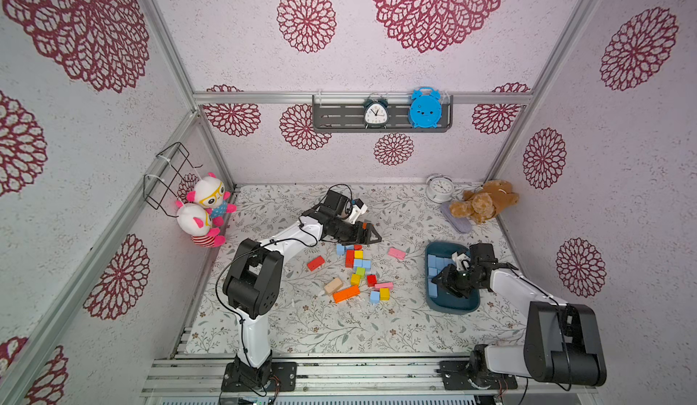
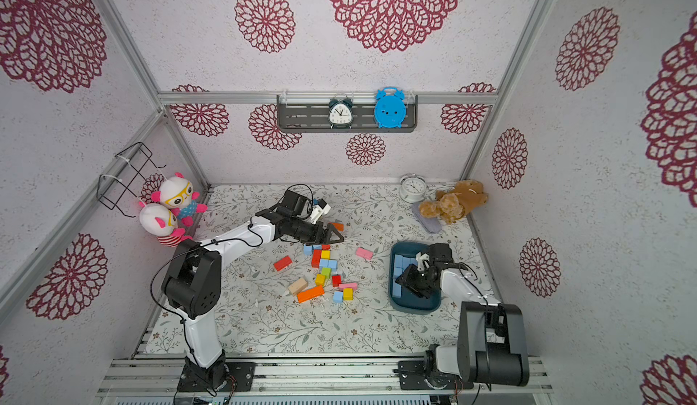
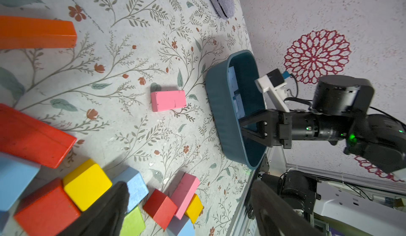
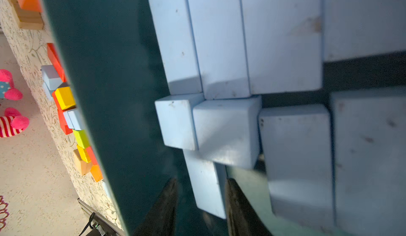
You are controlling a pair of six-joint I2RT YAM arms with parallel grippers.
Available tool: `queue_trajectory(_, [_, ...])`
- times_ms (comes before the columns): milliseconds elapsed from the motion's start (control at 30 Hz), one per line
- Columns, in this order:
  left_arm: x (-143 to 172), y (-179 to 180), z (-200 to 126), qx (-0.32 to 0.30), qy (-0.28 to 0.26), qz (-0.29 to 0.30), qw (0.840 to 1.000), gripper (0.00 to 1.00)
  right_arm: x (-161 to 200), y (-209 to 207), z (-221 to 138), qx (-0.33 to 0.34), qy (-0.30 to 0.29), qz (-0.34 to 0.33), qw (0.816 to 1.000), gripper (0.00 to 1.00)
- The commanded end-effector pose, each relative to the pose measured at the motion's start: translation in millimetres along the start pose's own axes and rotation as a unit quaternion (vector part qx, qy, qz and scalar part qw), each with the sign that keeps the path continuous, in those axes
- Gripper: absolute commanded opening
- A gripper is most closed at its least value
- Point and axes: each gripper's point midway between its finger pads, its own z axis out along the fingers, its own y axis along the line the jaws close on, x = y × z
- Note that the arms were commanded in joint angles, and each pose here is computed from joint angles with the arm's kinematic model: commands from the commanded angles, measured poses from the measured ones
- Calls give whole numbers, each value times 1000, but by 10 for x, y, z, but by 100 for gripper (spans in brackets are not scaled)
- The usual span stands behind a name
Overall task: Pick out the blue building blocks
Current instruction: Place the building block in the storage box, then pick up the building block from the center of the board.
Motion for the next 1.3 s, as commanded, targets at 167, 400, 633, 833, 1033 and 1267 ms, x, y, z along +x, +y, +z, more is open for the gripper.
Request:
queue_trajectory(167, [-59, 730, -827, -98, -68, -39, 992, 92, -266, 535, -512, 38, -74, -75, 994, 42])
queue_trajectory(400, [163, 1289, -1477, -142, -153, -147, 967, 97, -247, 1238, -119, 46, -67, -163, 983, 45])
queue_trajectory(633, [265, 1488, -1795, -149, -213, -178, 949, 99, -109, 2077, 563, 43, -10, -280, 959, 45])
queue_trajectory(833, [296, 1486, -1858, -152, -221, -173, 948, 98, -37, 2588, 1156, 68, 24, -351, 934, 47])
queue_trajectory(1033, [316, 1492, -1882, -152, -223, -173, 947, 98, -167, 2613, 1512, 129, 23, -364, 922, 47])
queue_trajectory(1267, [291, 1525, -1882, -152, -223, -175, 947, 99, -223, 2773, 1721, 106, 19, -373, 921, 47])
